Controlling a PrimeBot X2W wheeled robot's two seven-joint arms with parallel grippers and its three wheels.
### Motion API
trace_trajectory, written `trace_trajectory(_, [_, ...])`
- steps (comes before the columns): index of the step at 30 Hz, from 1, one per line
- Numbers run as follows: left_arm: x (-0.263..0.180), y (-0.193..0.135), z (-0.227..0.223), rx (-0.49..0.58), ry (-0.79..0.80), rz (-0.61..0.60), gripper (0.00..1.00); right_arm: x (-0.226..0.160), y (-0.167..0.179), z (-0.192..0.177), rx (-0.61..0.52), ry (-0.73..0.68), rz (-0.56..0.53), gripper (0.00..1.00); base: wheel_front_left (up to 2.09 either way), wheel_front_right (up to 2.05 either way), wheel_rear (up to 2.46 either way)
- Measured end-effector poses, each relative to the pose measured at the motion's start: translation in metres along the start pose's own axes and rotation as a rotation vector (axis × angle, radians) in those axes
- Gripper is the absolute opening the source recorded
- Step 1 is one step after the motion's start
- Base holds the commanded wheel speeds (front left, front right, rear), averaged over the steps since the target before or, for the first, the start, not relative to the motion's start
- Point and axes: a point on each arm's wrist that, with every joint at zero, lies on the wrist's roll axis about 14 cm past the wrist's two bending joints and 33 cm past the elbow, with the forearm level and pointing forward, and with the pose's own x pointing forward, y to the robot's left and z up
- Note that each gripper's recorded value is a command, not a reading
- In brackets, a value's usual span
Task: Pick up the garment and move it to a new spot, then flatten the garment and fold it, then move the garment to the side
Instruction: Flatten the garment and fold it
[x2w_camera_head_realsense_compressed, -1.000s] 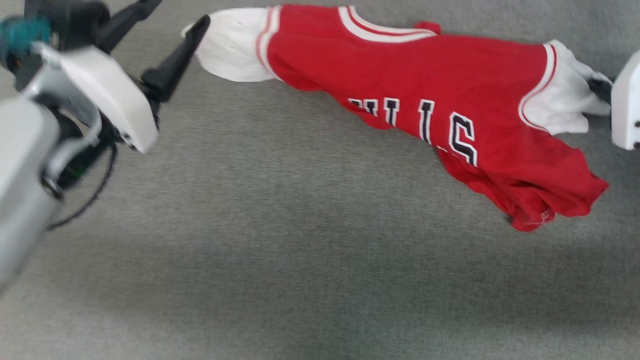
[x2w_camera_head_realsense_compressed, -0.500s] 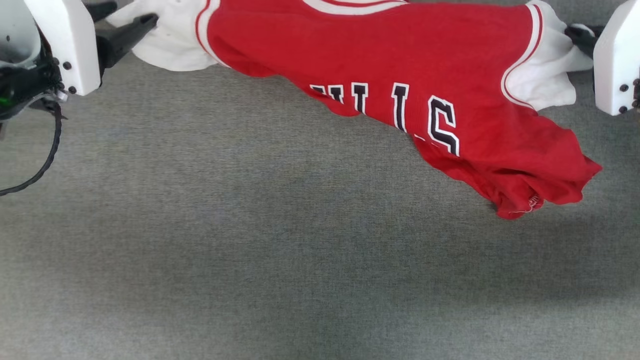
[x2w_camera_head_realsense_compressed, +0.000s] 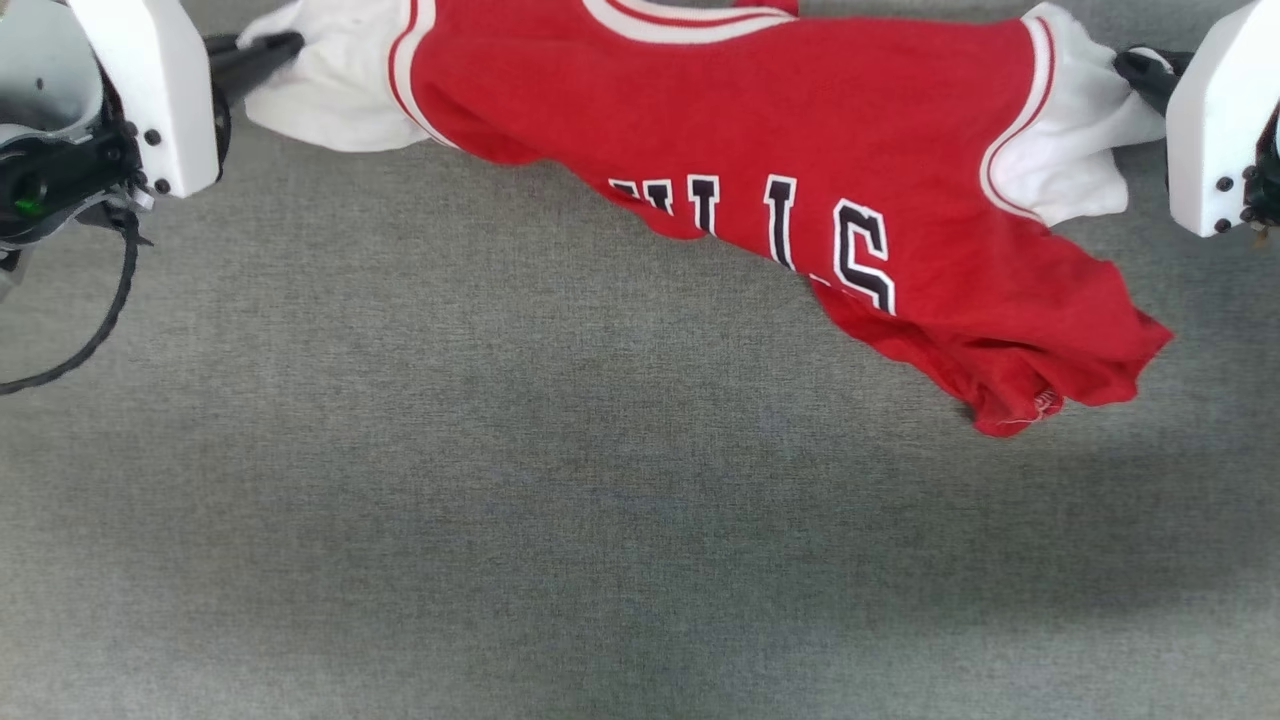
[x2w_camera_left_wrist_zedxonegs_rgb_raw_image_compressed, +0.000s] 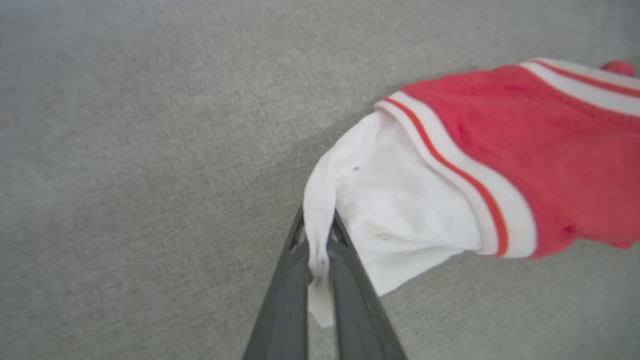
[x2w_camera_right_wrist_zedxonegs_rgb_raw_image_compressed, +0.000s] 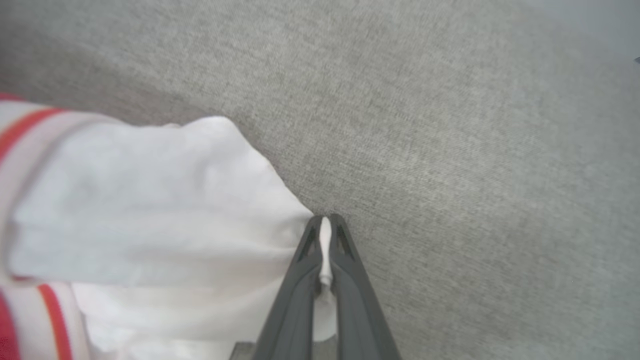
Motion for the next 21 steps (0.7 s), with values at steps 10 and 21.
trace_trajectory(10, [-0.044,-0.005,0.084,-0.048,-0.418,0.011,0.0,-0.065,-0.047,0.098,0.084,-0.453,-0.155,0.0,0.0,0.0,0.0])
trace_trajectory(21, [-0.131,-0.01,0.235,-0.161,-1.098,0.011,0.0,-0.167,-0.088,0.242,0.272,-1.051,-0.3,0.0,0.0,0.0,0.0])
